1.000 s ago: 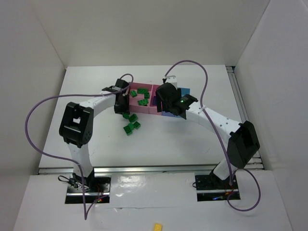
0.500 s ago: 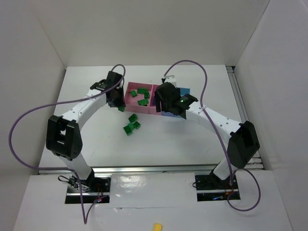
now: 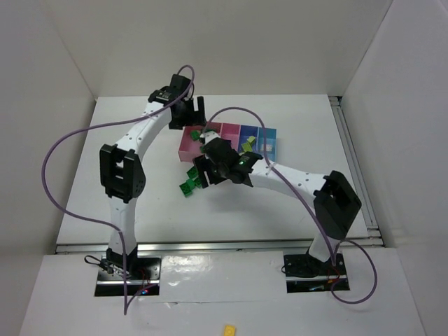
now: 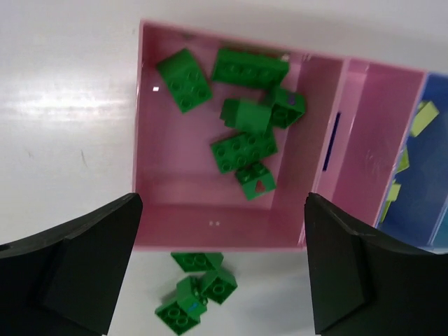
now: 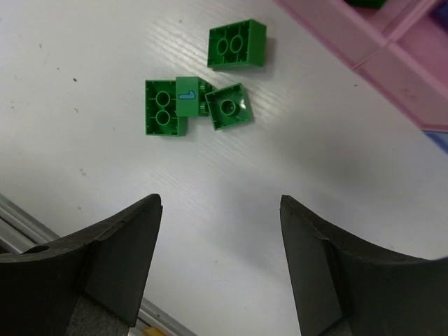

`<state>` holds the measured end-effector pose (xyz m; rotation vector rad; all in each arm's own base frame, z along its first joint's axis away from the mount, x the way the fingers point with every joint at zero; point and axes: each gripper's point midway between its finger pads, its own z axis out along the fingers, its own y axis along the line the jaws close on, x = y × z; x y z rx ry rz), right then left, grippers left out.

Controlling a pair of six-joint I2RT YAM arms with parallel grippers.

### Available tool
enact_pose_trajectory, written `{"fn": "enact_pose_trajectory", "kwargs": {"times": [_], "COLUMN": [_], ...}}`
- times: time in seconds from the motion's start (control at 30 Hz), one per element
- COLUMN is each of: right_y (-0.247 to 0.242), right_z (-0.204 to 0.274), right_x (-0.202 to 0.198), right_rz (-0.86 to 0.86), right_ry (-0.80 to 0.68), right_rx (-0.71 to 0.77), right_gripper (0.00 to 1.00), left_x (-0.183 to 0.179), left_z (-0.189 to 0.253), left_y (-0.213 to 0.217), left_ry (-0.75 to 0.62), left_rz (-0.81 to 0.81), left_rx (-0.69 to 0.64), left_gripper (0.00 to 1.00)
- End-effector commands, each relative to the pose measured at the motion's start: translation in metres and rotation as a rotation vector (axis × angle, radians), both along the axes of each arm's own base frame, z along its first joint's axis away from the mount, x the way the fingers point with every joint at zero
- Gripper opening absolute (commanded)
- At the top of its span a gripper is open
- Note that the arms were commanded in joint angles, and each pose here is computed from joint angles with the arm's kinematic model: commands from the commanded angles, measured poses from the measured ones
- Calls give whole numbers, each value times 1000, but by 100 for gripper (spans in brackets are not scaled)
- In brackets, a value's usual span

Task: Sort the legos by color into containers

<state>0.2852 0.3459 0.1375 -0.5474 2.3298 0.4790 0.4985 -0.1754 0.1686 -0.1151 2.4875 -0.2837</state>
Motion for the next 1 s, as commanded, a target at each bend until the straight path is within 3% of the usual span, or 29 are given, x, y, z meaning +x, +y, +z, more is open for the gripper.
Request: {"fn": "enact_pose_trajectory", "kwargs": {"times": [0.0, 0.2, 0.43, 0.6, 0.67, 0.83, 0.97], "right_y": [26, 27, 40, 50, 51, 59, 55], "right_z": [-16, -55, -81, -89, -92, -86, -74], "right_x": [1, 9, 21, 36, 39, 45, 43], "right_rz": [82, 130, 191, 175, 169, 166, 151], "right_ry": [17, 35, 16, -17, -25, -55, -75], "right_rx": [16, -108, -150, -158, -160, -127, -106], "right_gripper": [75, 73, 73, 74, 71, 59, 40], "left_x": [-21, -56, -134, -191, -215, -249, -265], "left_z": [28, 59, 12, -20, -44, -66, -77], "left_y": [14, 67, 101, 101, 97, 79, 72], "left_ry": [9, -21, 127, 240, 314, 392, 432], "left_rz": [25, 125, 212, 258, 248, 201, 167], "left_rx": [9, 4, 35, -33, -51, -108, -116], "left_gripper": [100, 97, 96, 92, 86, 85, 85]}}
